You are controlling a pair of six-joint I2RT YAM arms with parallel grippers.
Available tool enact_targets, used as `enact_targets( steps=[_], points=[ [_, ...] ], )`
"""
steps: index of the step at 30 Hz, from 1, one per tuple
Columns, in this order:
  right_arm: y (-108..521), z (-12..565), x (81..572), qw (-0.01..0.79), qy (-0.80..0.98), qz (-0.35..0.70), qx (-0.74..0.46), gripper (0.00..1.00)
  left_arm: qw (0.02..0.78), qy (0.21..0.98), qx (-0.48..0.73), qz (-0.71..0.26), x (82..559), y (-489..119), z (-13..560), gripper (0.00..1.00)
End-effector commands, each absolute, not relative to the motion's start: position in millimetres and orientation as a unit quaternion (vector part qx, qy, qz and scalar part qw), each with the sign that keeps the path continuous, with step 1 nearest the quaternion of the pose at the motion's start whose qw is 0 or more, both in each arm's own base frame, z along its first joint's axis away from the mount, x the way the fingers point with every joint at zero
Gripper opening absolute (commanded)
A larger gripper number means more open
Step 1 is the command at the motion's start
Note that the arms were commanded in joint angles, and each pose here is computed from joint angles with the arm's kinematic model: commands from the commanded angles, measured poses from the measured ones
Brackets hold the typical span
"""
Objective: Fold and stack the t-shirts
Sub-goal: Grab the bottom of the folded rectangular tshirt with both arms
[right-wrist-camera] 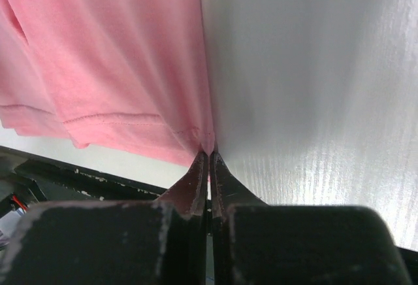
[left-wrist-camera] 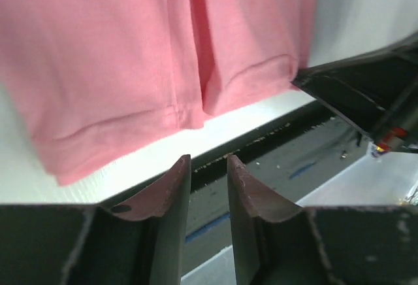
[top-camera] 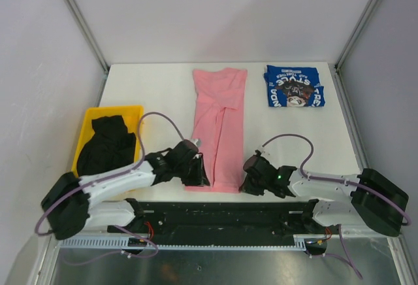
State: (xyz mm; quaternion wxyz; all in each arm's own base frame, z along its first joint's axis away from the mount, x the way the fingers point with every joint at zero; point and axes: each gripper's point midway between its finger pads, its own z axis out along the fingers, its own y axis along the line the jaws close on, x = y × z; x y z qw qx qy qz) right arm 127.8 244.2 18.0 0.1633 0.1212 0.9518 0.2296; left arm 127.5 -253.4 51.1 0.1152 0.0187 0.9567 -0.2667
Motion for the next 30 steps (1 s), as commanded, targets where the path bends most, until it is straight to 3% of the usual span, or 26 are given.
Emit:
enact_targets(
  steps=[1, 8, 30],
  points=[
    [220, 6, 115, 0.16, 0.958, 0.2, 0.125, 0.0, 0.165, 0.949, -0.003, -0.269, 134, -231, 88, 0.35],
    [207, -1, 104, 0.153, 0.956, 0.21, 0.134, 0.0, 0.159, 0.96, -0.058, -0.224, 132, -188, 55, 0.37],
    [208, -5, 101, 0.147, 0.956, 0.215, 0.132, 0.0, 0.117, 0.972, -0.068, -0.191, 123, -183, 10, 0.36]
  ],
)
